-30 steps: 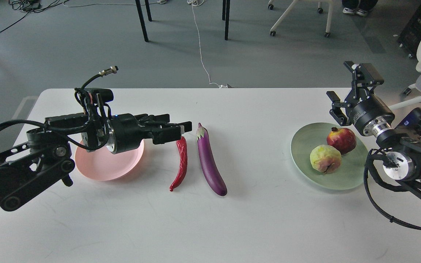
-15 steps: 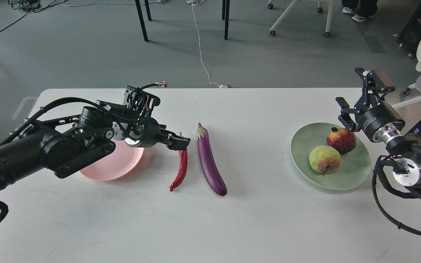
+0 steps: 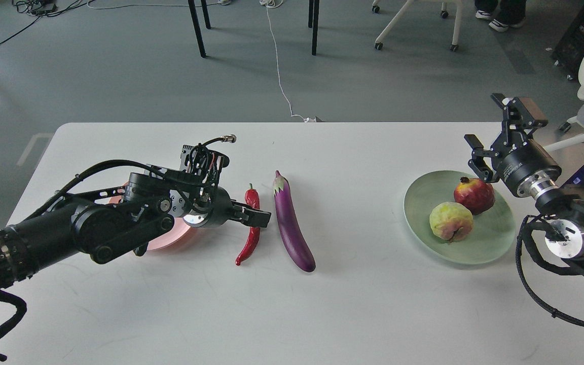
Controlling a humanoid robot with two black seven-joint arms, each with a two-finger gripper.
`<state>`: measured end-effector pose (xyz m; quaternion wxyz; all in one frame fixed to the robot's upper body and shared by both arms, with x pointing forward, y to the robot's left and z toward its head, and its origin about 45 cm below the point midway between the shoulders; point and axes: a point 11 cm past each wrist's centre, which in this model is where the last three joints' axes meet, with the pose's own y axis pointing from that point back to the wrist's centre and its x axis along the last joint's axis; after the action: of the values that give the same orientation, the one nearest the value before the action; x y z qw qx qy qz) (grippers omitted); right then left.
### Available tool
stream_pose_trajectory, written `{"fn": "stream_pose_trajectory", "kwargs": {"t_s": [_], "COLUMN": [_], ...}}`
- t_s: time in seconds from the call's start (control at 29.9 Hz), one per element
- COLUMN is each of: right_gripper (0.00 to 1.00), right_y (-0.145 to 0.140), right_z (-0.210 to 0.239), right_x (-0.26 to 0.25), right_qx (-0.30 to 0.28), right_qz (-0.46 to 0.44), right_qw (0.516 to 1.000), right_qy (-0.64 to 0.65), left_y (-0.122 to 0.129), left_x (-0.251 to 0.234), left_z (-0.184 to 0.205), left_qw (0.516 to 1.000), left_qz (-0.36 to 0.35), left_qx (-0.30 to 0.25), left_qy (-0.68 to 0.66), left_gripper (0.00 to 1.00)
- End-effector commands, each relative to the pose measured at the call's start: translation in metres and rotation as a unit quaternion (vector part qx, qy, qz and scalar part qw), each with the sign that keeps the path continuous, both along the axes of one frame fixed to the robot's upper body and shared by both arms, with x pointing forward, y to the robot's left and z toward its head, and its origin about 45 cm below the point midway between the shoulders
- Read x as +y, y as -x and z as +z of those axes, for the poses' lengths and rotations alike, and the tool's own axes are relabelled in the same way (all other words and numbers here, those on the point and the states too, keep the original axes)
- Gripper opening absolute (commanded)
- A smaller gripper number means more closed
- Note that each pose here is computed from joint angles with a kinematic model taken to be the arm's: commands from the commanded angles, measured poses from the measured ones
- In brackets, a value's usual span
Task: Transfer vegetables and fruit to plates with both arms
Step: 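Reach the left gripper to the red chili pepper and grasp it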
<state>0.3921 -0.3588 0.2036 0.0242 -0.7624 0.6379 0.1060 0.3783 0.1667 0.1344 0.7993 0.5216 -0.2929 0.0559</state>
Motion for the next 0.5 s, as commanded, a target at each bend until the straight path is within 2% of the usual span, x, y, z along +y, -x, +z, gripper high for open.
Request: {"fn": "stream_pose_trajectory", "kwargs": {"t_s": [0.0, 0.07, 0.13, 0.17, 0.23, 0.27, 0.3, 0.37, 0.43, 0.47], "right_gripper": [0.99, 0.99, 0.99, 0.99, 0.99, 0.99, 0.99, 0.99, 0.99, 0.99], "right_y": [0.0, 0.0, 0.001, 0.001, 0.001, 0.001, 0.001, 0.001, 0.001, 0.001], "right_z": [0.001, 0.0, 0.002, 0.003, 0.002, 0.002, 0.002, 0.002, 0.002, 0.002], "right_x": [-0.001, -0.001, -0.006, -0.008, -0.008, -0.009, -0.008, -0.008, -0.008, -0.009], "right_qx": [-0.001, 0.0, -0.001, -0.002, -0.001, -0.001, -0.001, -0.001, -0.001, -0.001], "right_qz": [-0.002, -0.002, -0.005, -0.006, -0.007, -0.007, -0.007, -0.007, -0.007, -0.007], "right_qw": [1.0, 1.0, 1.0, 1.0, 1.0, 1.0, 1.0, 1.0, 1.0, 1.0], "right_qy": [0.0, 0.0, 0.004, 0.006, 0.006, 0.006, 0.006, 0.006, 0.006, 0.006], "left_y": [0.001, 0.001, 0.002, 0.002, 0.004, 0.004, 0.004, 0.004, 0.004, 0.004], "left_x": [-0.002, -0.001, 0.0, 0.001, 0.001, 0.002, 0.003, 0.003, 0.002, 0.003], "left_z": [-0.002, -0.003, -0.006, -0.007, -0.009, -0.01, -0.011, -0.012, -0.012, -0.012], "left_qw": [1.0, 1.0, 1.0, 1.0, 1.0, 1.0, 1.0, 0.999, 0.999, 0.999], "left_qz": [0.002, 0.004, 0.008, 0.011, 0.013, 0.015, 0.02, 0.025, 0.027, 0.028], "left_qx": [0.0, 0.0, 0.002, 0.002, 0.004, 0.005, 0.004, 0.004, 0.005, 0.003], "left_qy": [-0.001, -0.003, -0.008, -0.011, -0.013, -0.016, -0.021, -0.027, -0.026, -0.027], "left_gripper": [0.96, 0.92, 0.79, 0.69, 0.43, 0.33, 0.26, 0.22, 0.12, 0.09]}}
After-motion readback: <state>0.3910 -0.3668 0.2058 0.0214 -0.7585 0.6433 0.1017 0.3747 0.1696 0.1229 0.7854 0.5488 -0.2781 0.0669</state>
